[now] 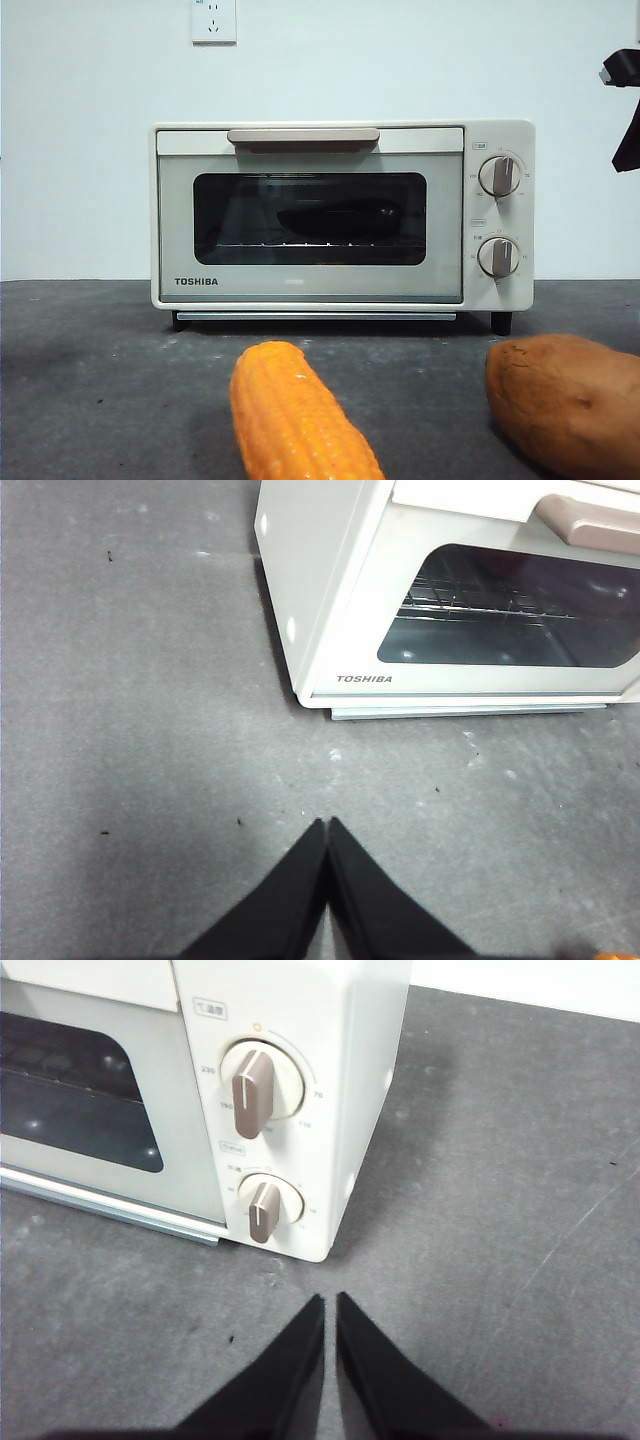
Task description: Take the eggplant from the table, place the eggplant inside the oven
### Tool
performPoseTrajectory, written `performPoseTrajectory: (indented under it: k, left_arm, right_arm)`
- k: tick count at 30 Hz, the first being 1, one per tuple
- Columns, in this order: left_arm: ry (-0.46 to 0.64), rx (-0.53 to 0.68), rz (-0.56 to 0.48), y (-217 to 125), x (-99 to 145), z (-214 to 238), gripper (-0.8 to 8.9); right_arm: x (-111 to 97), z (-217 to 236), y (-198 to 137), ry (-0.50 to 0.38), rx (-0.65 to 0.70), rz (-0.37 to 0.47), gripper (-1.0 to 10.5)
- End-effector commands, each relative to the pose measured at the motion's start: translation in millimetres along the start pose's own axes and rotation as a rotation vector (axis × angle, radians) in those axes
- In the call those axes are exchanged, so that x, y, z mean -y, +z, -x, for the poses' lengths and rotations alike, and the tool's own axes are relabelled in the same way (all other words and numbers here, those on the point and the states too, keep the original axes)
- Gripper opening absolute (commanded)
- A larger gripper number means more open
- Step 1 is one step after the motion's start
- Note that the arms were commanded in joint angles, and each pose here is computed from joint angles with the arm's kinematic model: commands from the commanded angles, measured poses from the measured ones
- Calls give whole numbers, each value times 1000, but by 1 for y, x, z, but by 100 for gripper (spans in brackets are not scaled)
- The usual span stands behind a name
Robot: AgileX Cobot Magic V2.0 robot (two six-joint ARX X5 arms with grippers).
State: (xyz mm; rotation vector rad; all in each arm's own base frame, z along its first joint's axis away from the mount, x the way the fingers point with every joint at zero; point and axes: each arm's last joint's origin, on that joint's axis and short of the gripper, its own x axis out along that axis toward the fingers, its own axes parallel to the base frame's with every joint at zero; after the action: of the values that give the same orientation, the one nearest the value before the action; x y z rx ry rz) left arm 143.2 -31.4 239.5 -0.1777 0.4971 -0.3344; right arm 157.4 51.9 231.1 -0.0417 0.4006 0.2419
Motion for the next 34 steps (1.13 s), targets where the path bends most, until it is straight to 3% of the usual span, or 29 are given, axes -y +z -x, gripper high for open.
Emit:
performPoseTrajectory:
  k: [1, 6, 13, 20, 24, 34]
  left_arm:
    - [-3, 13, 2, 4, 1, 0, 6]
    - [0, 41, -9, 3, 2, 9, 6]
    - [-3, 298, -166, 1, 11, 61, 6]
    - [130, 479, -217, -29, 0, 63, 6]
    - [147, 475, -211, -54, -9, 48, 6]
    - [162, 289, -178, -99, -27, 10, 6]
  right_arm:
    - [-1, 0, 2, 3, 15, 1, 3]
    - [-1, 0, 3, 3, 16, 1, 3]
    - [-1, 0, 3, 3, 16, 1, 3]
    - [-1, 0, 3, 4, 16, 1, 3]
    - [-1, 0, 3, 3, 17, 1, 3]
    - [-1, 0, 3, 3, 17, 1, 3]
